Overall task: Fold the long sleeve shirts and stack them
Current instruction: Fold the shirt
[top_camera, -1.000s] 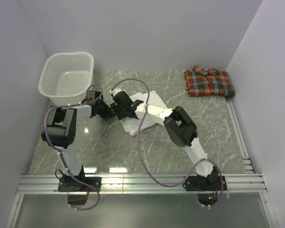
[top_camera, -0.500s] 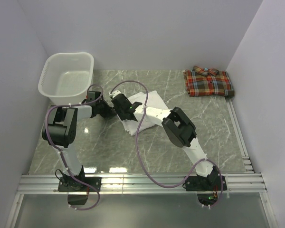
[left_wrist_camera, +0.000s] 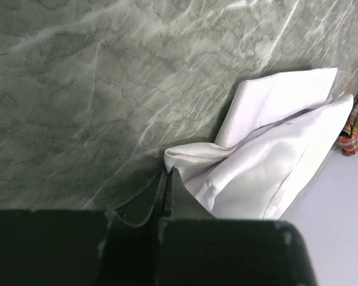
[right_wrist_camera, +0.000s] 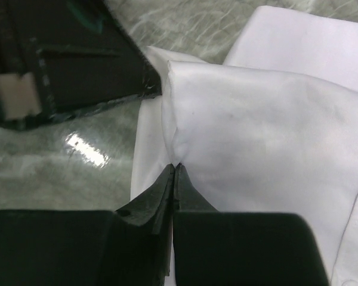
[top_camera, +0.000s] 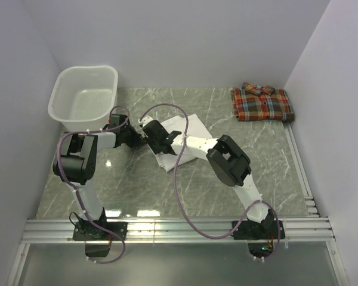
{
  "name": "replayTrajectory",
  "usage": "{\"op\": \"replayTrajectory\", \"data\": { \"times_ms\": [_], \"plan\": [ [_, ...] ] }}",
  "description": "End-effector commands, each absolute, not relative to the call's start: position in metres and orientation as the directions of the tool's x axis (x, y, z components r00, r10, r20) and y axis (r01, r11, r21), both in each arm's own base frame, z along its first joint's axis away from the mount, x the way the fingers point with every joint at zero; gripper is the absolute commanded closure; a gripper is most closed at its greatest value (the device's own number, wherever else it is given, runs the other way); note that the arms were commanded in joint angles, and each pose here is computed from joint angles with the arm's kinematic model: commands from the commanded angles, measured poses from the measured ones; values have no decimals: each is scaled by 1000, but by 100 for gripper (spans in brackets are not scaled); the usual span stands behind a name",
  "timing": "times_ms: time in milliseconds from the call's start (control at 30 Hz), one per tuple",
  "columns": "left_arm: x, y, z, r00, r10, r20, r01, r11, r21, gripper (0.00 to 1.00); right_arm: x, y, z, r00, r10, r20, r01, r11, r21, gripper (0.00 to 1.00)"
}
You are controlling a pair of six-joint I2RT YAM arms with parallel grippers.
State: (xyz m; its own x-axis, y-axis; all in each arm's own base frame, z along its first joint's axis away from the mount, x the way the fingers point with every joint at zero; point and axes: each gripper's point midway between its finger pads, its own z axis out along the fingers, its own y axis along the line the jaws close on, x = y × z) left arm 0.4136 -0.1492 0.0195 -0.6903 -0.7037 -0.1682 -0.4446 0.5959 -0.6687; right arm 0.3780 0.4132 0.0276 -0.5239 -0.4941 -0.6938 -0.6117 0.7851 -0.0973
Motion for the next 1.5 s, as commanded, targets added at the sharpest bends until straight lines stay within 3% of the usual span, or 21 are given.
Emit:
{"op": "replayTrajectory", "data": {
  "times_ms": [0,433,533,633,733,833,933,1000,1100,1300,1467],
  "plan": [
    [384,-129,-30,-697,-704,-139,-559,654,-510,100,371,425,72,-451,-480,-753,-654,752,-87,100],
    [385,-129,-26,-694,-704,-148,-552,653,-518,100,364,439,58,-448,-513,-732,-704,708,-65,98],
    [386,-127,-23,-690,-707,-156,-553,654,-516,98,364,440,63,-444,-508,-738,-708,704,-59,95],
    [384,-123,-23,-679,-716,-161,-571,653,-498,96,363,439,75,-434,-497,-751,-704,708,-61,83],
    [380,-115,-18,-657,-732,-179,-597,651,-469,90,364,435,95,-401,-499,-768,-711,698,-83,60],
    [372,-108,-19,-641,-746,-181,-631,646,-431,80,365,427,119,-379,-475,-794,-696,712,-94,47],
    [363,-99,-15,-617,-765,-185,-659,631,-410,69,363,415,138,-374,-458,-806,-675,731,-102,45],
    [357,-95,-11,-605,-774,-186,-669,621,-407,52,362,399,149,-380,-433,-818,-652,752,-95,44],
    [353,-92,5,-590,-780,-207,-662,615,-429,37,370,369,164,-423,-358,-832,-583,811,-53,44],
    [371,-121,66,-622,-738,-263,-532,644,-549,32,378,289,148,-591,-132,-796,-416,895,161,44],
    [396,-196,124,-696,-634,-338,-325,698,-638,38,396,221,145,-650,103,-753,-265,898,351,44]
  ]
}}
